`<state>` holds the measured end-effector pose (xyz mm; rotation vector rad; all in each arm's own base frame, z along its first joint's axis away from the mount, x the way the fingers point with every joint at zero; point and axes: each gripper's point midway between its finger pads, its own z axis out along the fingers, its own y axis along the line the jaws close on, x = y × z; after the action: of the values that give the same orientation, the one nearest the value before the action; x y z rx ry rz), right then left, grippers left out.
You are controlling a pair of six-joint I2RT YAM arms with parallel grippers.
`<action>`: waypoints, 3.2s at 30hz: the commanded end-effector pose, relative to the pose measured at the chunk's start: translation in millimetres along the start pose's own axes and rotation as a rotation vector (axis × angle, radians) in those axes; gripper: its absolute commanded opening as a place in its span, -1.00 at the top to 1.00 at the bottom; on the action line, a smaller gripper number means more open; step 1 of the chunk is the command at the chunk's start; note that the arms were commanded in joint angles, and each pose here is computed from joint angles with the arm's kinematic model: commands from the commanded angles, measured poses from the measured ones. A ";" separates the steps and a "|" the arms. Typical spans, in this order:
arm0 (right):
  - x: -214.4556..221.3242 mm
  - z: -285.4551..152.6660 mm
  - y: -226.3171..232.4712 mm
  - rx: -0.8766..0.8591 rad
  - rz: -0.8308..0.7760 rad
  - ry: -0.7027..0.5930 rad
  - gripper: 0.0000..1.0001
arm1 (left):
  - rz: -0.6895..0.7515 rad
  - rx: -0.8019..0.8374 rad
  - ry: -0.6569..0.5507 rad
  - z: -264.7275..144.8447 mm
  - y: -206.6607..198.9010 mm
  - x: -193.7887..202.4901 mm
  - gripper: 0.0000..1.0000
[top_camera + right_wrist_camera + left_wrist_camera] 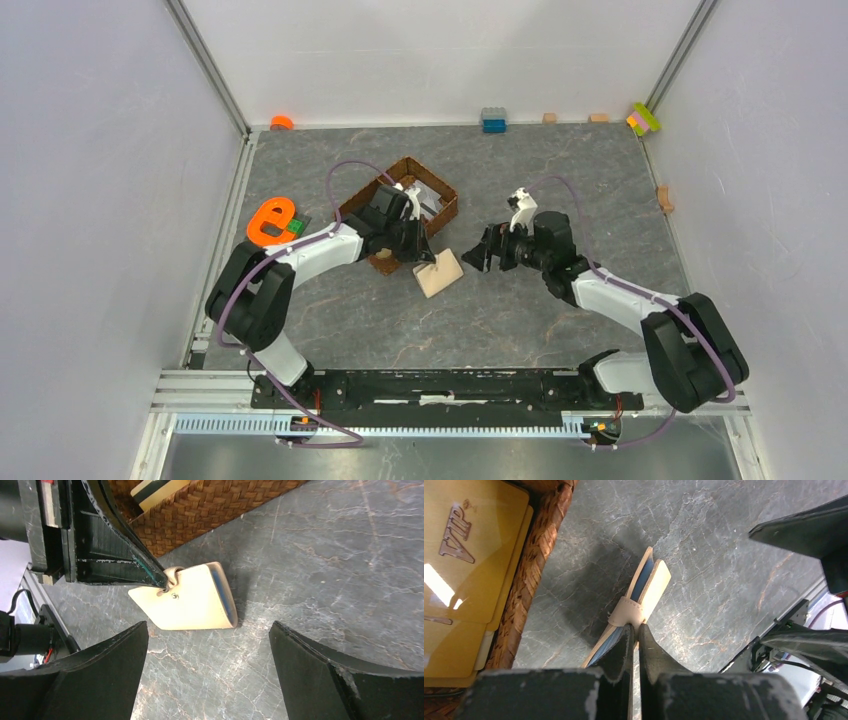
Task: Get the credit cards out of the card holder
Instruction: Open the card holder at the center of the board.
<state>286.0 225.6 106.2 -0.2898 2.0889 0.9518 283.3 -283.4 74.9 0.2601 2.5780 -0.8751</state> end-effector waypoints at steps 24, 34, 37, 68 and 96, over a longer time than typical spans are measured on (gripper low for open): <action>14.6 32.3 -13.7 0.149 -0.142 0.131 -0.47 | 0.205 -0.318 0.007 -27.7 3.6 2.1 0.39; 47.5 63.4 -10.8 0.139 -0.183 0.281 0.43 | 0.212 -0.371 0.152 -5.2 18.4 24.5 0.95; 44.6 63.2 -12.9 0.165 -0.196 0.279 0.65 | 0.215 -0.394 0.171 -3.4 21.9 27.1 0.96; 40.2 57.9 -18.0 0.238 -0.217 0.280 0.73 | 0.289 -0.520 0.217 9.4 37.0 40.1 0.95; 0.1 3.5 -41.5 0.492 -0.279 -0.024 0.74 | 0.326 -0.541 -0.034 -27.9 15.8 -7.2 0.87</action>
<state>285.0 216.7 72.3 -0.3776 2.1855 0.4148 289.4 -267.6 59.5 0.5376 2.5449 -0.0830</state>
